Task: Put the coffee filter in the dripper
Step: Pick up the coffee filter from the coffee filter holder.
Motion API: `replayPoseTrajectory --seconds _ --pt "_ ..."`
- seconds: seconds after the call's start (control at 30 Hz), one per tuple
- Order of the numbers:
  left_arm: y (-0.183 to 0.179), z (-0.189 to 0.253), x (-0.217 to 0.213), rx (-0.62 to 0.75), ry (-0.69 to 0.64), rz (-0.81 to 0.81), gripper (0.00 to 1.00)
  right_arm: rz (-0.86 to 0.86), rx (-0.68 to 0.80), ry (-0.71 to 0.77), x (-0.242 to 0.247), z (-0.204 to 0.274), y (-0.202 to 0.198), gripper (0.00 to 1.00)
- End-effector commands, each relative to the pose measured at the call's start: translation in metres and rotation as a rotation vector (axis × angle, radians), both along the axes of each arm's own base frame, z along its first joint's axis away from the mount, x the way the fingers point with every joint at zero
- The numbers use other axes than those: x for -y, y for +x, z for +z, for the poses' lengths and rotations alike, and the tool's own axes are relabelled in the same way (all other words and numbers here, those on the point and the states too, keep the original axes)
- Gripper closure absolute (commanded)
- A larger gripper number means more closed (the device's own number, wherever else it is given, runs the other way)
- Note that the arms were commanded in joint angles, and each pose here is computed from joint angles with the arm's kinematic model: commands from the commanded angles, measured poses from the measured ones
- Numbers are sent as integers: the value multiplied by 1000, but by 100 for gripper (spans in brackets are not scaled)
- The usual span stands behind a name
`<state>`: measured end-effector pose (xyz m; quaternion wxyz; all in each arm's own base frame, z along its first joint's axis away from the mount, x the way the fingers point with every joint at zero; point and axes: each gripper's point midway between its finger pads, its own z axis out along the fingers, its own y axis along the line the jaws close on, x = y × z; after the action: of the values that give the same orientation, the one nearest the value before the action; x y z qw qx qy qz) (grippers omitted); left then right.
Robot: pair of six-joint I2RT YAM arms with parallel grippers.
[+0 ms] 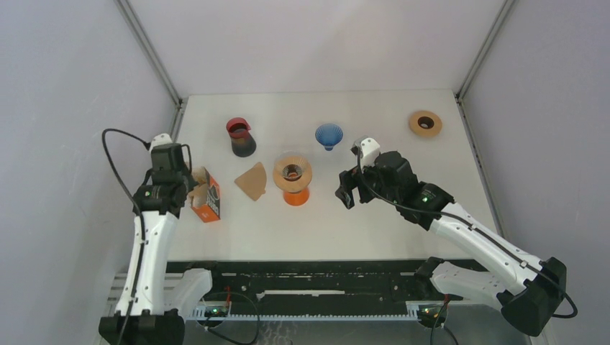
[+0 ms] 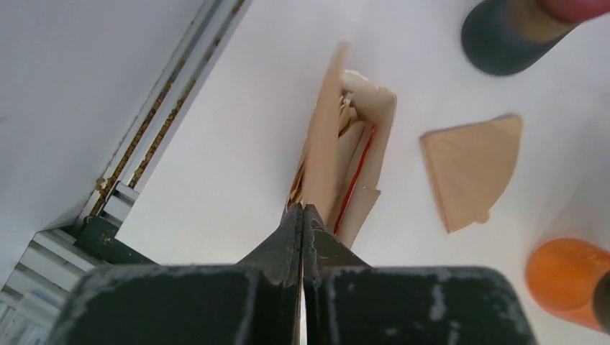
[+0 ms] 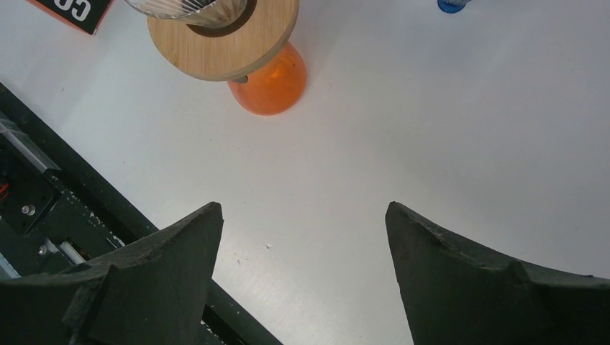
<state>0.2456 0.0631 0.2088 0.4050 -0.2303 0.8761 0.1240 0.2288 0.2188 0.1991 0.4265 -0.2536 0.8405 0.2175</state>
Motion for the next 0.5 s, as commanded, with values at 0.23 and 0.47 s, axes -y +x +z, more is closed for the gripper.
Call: replayPoseTrajectory --seconds 0.23,0.47 --pt "-6 85 0 431 -101 76 100 17 87 50 -5 30 -1 8" --pt "-1 120 35 604 -255 -61 100 40 127 94 -9 48 -6 6"
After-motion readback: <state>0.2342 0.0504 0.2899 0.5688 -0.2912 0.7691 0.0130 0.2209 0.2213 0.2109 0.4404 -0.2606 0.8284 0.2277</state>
